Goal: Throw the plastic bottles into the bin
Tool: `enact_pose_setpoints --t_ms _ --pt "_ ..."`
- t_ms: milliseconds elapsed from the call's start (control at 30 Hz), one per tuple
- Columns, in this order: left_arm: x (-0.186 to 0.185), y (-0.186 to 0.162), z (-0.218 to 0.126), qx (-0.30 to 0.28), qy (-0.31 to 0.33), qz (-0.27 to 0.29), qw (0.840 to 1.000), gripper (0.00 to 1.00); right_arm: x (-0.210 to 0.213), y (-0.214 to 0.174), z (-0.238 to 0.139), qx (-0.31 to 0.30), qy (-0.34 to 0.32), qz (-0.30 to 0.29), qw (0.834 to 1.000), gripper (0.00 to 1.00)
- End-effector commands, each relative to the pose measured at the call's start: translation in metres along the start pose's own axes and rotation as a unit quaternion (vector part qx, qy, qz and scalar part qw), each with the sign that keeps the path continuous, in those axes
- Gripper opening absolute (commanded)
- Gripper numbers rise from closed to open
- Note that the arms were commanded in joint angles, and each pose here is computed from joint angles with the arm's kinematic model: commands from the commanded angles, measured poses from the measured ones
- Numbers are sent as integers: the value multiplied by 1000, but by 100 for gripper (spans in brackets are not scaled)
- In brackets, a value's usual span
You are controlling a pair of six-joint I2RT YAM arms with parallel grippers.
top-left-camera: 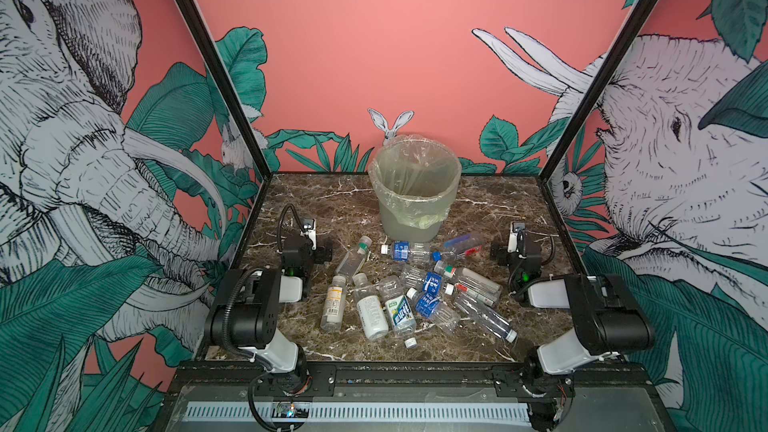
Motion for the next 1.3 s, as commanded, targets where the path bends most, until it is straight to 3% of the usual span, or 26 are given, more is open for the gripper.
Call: enact_pose_setpoints --t_ms 0,467,800,900,1067,1267 --pt "-1 12 -1 -24 1 6 1000 99 -4 11 3 -20 -4 7 1000 99" --pt "-1 13 -1 -26 1 7 1000 100 -4 11 3 -21 -3 8 1000 99" --pt "0 29 -38 -81 116 -10 990 99 -16 22 -5 -14 -52 26 998 99" --pt "-7 41 -56 -92 149 -18 984 100 -28 34 -10 19 -100 41 994 99" --pt "-8 57 -81 -106 156 -96 977 100 -47 53 -17 111 -173 101 973 99" --pt "-18 70 -104 -60 95 -139 984 100 -53 71 -35 218 -149 168 950 99"
Point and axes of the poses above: each gripper's point midway between its finger pads, its own z axis out along the fingers, its own x axis along the line the jaws close on, y = z × x, the point moved 10 cm from there along -z, back along the fingers, and after that the axes turned 12 degrees about -z, right-handed, at the moved point
